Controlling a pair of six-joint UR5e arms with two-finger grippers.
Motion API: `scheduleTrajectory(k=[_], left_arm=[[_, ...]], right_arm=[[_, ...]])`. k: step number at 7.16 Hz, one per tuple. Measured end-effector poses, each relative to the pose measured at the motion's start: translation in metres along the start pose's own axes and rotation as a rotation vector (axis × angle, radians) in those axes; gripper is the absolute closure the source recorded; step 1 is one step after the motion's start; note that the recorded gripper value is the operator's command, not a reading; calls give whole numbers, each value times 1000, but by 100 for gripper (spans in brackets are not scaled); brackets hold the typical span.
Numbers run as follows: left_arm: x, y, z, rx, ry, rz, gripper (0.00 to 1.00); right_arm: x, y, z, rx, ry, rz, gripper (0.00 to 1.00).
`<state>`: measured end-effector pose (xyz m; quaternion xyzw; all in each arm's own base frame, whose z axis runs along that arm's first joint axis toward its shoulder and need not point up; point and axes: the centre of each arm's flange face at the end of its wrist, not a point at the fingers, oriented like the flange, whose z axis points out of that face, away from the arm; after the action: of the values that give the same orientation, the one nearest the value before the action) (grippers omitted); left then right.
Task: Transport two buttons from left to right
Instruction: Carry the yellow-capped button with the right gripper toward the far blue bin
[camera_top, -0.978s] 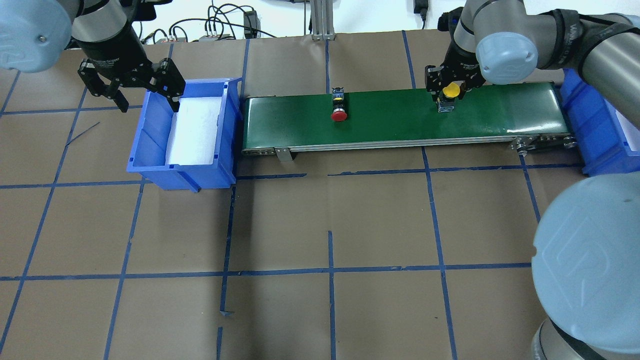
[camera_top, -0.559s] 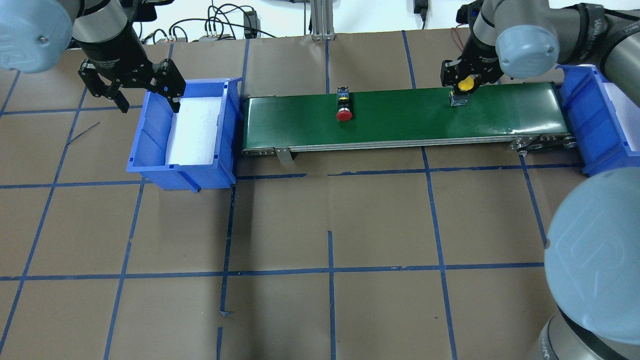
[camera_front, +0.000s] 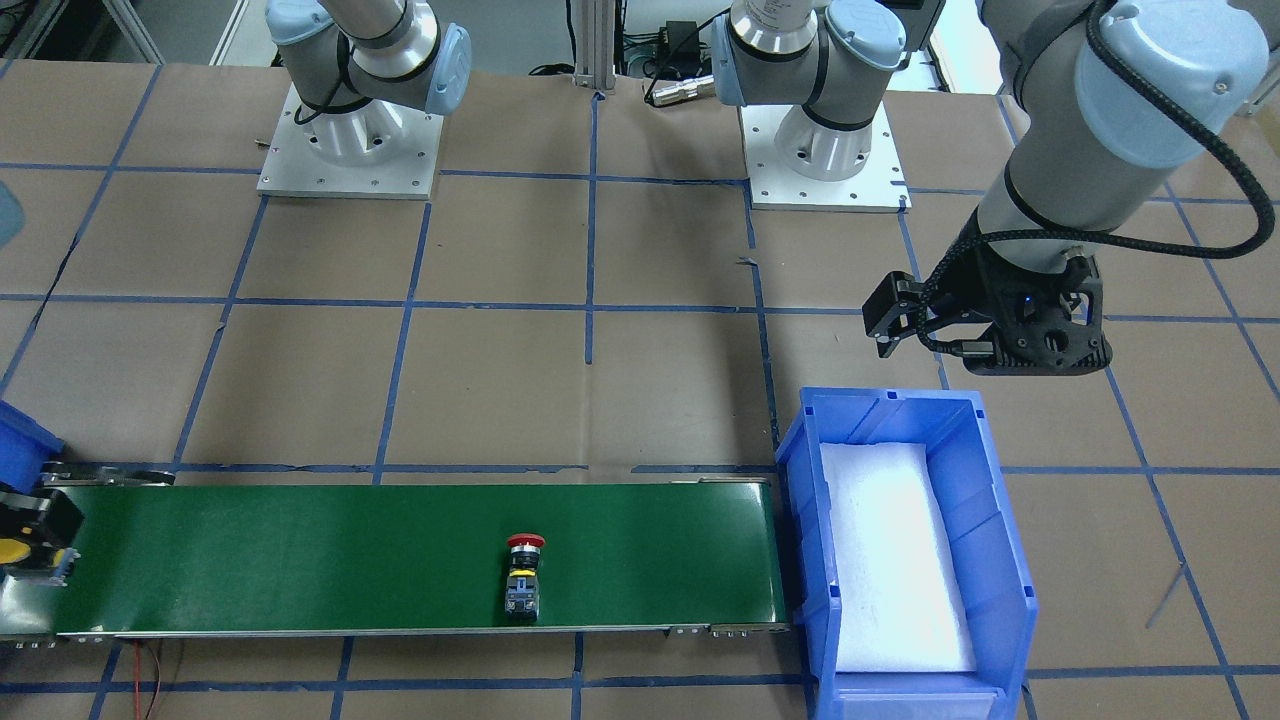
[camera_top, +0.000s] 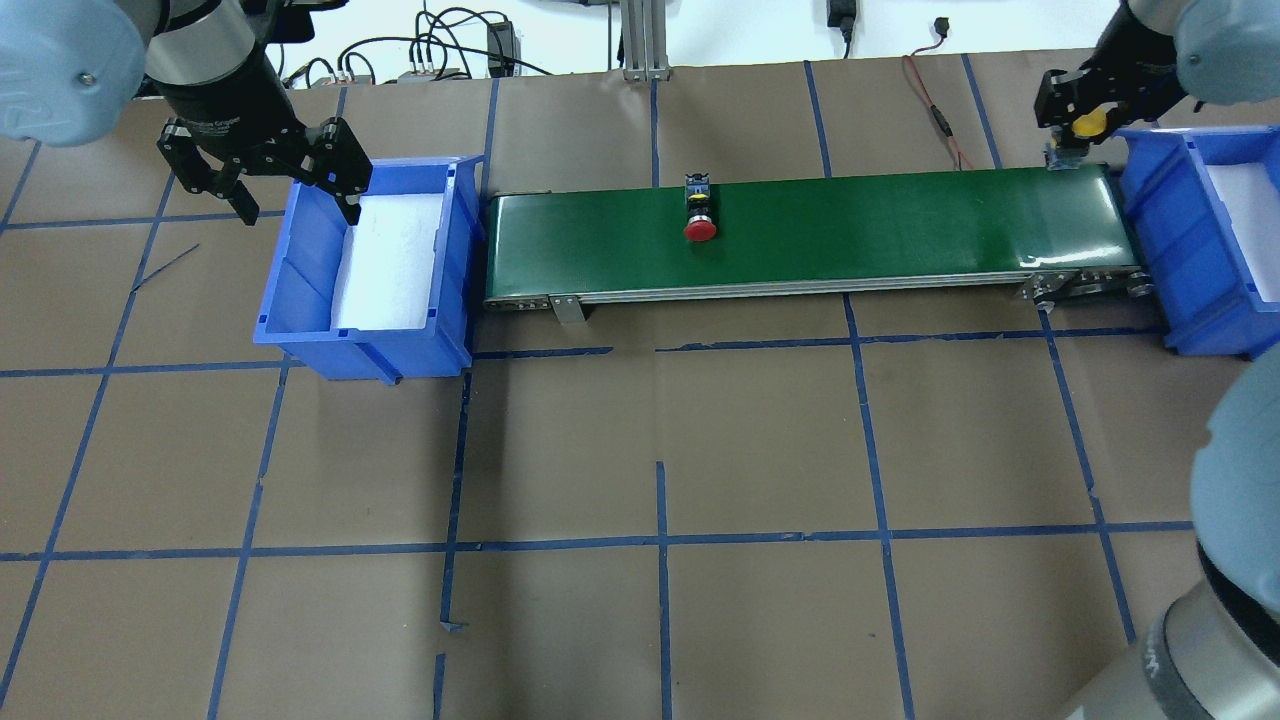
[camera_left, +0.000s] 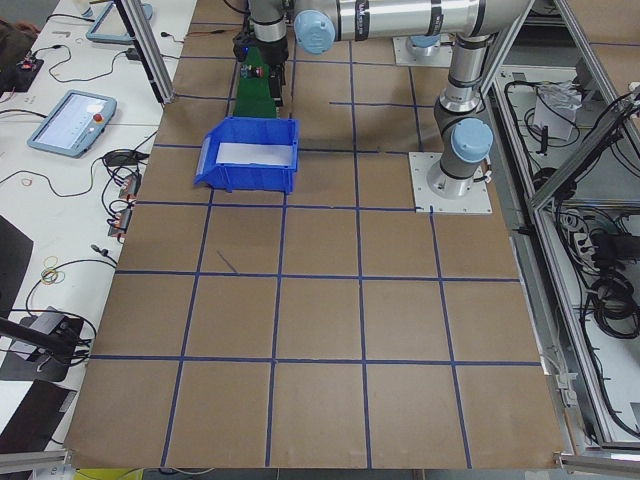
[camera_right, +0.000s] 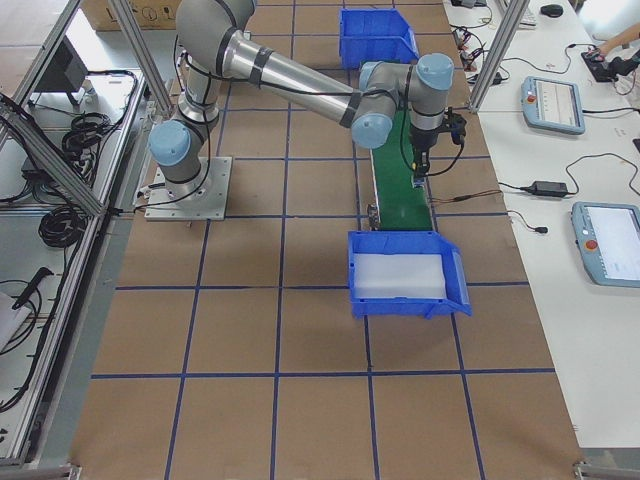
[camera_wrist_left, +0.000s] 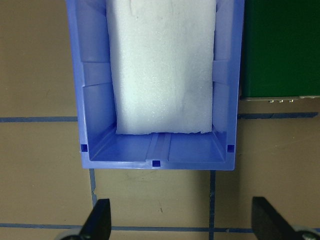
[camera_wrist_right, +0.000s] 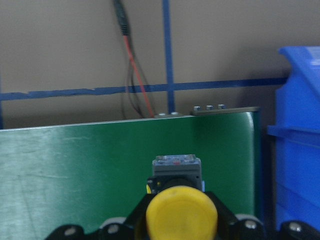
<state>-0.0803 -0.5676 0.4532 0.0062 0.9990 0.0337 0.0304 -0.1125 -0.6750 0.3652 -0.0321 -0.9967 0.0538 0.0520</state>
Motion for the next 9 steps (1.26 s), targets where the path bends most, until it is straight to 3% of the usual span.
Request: scheduleTrajectory(k=[2, 4, 7, 9], left_arm=[[0, -1, -1, 6, -1, -1, 0], [1, 0, -4, 15, -6, -3, 0], [5, 4, -4, 3, -9, 6, 0], [14, 6, -4, -1, 27, -42, 0]], right_arm=[[83, 12, -13, 2, 51, 37, 93], [146, 27, -10, 24, 9, 48, 93], [200, 43, 52, 2, -61, -52, 93], [220, 63, 98, -2, -58, -156, 92]])
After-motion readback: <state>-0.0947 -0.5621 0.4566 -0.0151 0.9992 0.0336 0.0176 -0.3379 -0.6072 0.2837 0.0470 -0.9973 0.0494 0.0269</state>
